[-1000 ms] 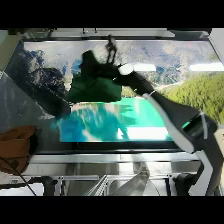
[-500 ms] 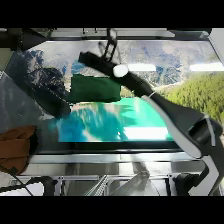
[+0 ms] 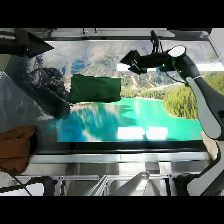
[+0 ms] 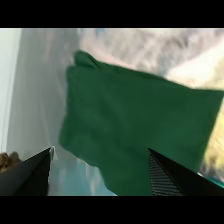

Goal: Fold the shirts.

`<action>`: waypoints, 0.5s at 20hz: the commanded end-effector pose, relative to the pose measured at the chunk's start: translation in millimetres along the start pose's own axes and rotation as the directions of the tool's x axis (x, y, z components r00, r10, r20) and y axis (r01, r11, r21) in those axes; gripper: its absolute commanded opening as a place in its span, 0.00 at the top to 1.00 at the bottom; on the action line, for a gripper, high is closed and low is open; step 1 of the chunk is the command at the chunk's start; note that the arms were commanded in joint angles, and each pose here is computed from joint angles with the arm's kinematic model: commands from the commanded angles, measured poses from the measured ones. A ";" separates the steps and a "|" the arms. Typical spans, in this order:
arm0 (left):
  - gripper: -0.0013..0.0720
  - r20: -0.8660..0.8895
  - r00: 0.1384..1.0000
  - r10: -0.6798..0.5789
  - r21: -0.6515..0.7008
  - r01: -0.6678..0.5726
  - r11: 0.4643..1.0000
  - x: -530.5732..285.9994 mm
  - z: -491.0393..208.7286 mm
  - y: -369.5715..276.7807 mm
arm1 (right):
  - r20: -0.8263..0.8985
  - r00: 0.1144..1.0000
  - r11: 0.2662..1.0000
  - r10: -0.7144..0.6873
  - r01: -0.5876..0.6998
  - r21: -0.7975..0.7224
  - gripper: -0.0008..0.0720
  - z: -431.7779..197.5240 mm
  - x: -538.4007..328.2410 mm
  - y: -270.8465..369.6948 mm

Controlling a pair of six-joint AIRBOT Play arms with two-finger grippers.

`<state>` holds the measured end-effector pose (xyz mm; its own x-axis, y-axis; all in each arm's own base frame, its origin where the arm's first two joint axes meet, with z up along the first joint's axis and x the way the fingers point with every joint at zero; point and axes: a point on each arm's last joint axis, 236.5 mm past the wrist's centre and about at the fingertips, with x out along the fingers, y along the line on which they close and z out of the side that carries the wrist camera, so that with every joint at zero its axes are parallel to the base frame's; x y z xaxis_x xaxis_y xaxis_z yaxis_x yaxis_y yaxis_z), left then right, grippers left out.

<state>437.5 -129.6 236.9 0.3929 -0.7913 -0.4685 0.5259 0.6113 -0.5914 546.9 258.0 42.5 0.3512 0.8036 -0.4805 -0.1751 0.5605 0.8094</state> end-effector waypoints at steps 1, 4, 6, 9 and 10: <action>0.96 -0.019 1.000 -0.016 0.031 0.016 0.999 7.6 -3.6 -8.3 | -0.139 0.990 0.989 -0.029 0.048 0.138 0.11 -45.9 47.5 -63.3; 0.96 -0.038 0.999 -0.028 0.052 0.030 0.998 10.2 -7.6 -12.9 | -0.139 0.990 0.962 0.024 0.015 0.273 0.11 -64.6 88.3 -85.4; 0.96 -0.050 0.998 -0.033 0.065 0.036 0.997 9.9 -10.5 -14.0 | -0.118 0.990 0.935 0.074 -0.028 0.353 0.11 -64.3 96.2 -90.0; 0.96 -0.070 0.997 -0.042 0.087 0.048 0.995 9.6 -15.3 -15.9 | -0.122 0.989 0.936 0.088 -0.040 0.350 0.11 -68.2 100.9 -86.4; 0.96 -0.071 0.997 -0.042 0.092 0.048 0.995 9.6 -15.4 -15.9 | -0.117 0.987 0.932 0.110 -0.062 0.358 0.11 -68.2 102.9 -79.3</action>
<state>425.2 -145.7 233.4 0.3329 -0.8105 -0.4820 0.5932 0.5773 -0.5610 536.5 300.4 -87.7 0.2246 0.8646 -0.4494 0.1262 0.4314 0.8933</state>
